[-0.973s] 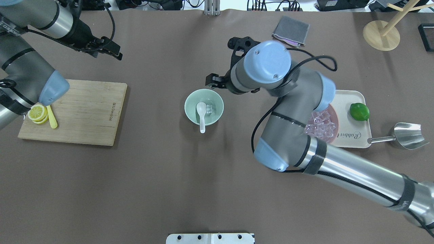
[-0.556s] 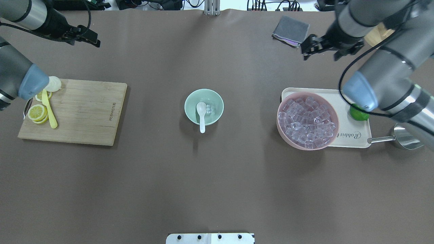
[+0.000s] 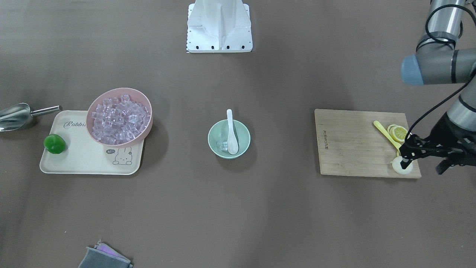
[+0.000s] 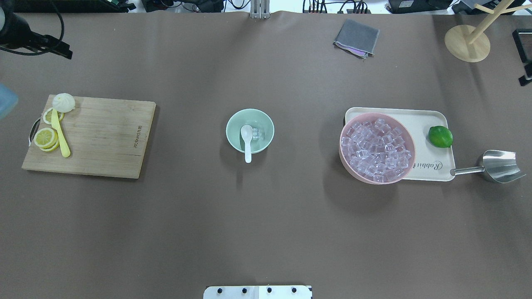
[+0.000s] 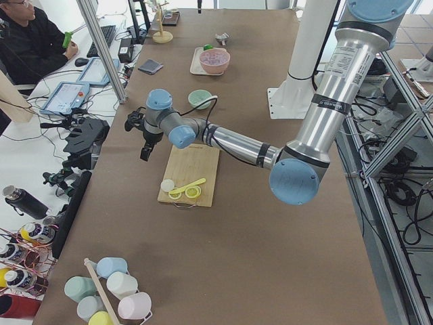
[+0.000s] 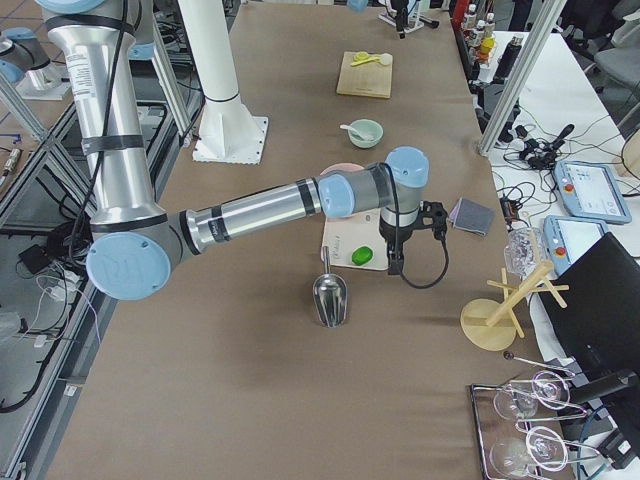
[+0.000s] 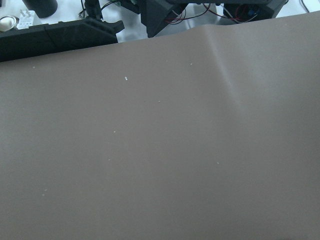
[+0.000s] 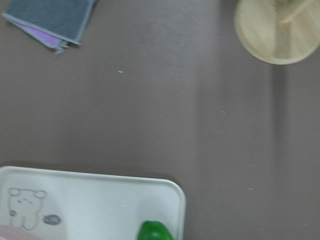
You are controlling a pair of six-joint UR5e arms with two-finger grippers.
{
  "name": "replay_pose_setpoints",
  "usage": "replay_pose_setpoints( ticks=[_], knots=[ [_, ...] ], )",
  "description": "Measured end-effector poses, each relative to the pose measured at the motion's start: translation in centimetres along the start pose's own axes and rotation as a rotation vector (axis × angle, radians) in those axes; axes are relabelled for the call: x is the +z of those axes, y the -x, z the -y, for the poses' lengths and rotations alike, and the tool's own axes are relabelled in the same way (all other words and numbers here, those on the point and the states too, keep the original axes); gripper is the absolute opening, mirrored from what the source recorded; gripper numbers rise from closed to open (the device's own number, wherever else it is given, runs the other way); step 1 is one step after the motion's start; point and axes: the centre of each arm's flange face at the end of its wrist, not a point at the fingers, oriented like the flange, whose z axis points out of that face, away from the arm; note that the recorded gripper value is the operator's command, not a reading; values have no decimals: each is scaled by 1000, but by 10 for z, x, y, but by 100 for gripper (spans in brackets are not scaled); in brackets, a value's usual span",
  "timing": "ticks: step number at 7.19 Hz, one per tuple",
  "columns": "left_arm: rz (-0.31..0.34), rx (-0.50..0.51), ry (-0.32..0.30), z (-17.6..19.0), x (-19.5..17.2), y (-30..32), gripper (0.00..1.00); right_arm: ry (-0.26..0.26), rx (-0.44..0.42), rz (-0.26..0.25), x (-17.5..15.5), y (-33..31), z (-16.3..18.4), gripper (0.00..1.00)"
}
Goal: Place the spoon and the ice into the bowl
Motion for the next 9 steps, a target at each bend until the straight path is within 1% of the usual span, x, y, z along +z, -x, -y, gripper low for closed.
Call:
replay_pose_setpoints(
  ticks=[1,2,3,4,5,6,7,8,9],
  knots=[
    [-17,-46,31,-23,-17,53,99,17,7,22,4,-41,-25,100],
    [-13,-104,40,-50,-37,111,99,34,11,36,11,-69,-47,100],
    [4,-159,39,-76,-56,161,98,50,19,41,18,-83,-61,100],
    [10,-208,35,-100,-76,197,99,67,32,40,26,-94,-71,100],
    [4,-231,26,-116,-91,213,99,78,46,36,31,-102,-79,100],
    [4,-230,18,-127,-100,214,99,79,56,34,31,-107,-85,100],
    [5,-211,28,-133,-97,206,99,77,66,34,30,-111,-87,100],
    [23,-184,54,-137,-82,196,98,78,80,37,29,-113,-88,100],
    [57,-175,79,-146,-68,193,99,81,91,39,29,-114,-88,100]
  ],
)
